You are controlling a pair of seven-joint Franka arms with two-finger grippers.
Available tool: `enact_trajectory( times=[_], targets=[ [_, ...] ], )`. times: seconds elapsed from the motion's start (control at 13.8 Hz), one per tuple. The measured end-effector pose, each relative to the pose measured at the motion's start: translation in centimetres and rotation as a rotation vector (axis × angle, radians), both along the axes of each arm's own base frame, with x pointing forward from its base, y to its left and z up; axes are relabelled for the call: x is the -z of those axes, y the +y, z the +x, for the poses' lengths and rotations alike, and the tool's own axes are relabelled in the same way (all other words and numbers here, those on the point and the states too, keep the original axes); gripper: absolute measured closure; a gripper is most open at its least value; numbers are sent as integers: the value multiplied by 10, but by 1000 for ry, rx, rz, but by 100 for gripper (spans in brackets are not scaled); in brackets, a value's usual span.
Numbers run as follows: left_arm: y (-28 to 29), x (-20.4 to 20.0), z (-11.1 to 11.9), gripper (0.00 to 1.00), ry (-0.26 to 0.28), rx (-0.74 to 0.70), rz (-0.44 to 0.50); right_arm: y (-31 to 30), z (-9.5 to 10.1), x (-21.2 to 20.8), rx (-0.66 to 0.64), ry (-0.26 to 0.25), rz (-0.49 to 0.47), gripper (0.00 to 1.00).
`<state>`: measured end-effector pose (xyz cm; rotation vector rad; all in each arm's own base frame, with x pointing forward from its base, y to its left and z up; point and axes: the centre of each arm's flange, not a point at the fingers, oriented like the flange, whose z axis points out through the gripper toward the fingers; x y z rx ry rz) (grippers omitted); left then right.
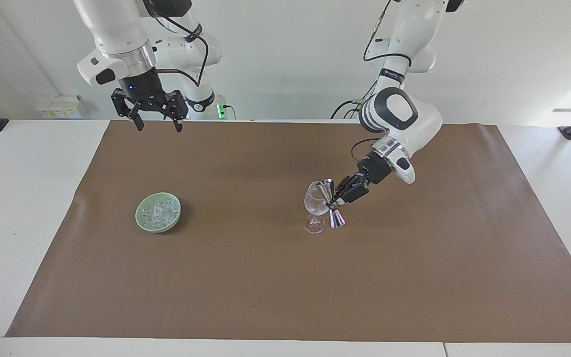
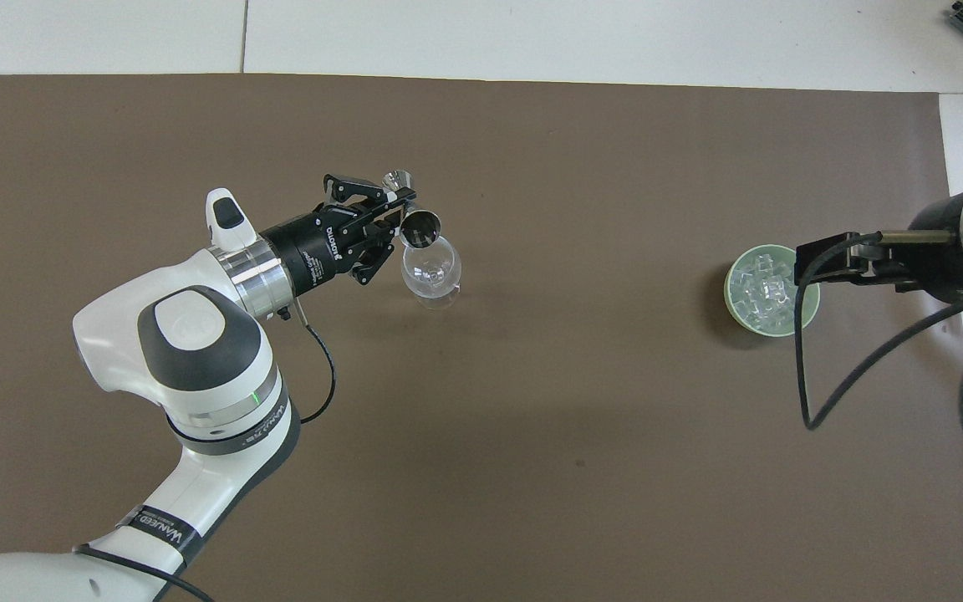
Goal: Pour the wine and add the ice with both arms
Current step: 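Tilt the jigger over the wine glass with the left gripper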
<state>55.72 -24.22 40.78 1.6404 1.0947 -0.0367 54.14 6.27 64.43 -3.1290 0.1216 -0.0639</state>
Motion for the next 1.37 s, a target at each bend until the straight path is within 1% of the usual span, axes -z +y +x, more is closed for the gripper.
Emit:
enact_trajectory(
  times=[0.43, 1.37],
  targets=[
    [1, 0, 0, 78, -66, 31, 42, 0, 0, 0, -1, 0, 0, 0],
    [3, 1, 1, 78, -182, 86, 118, 0, 0, 0, -1, 0, 0, 0]
  ],
)
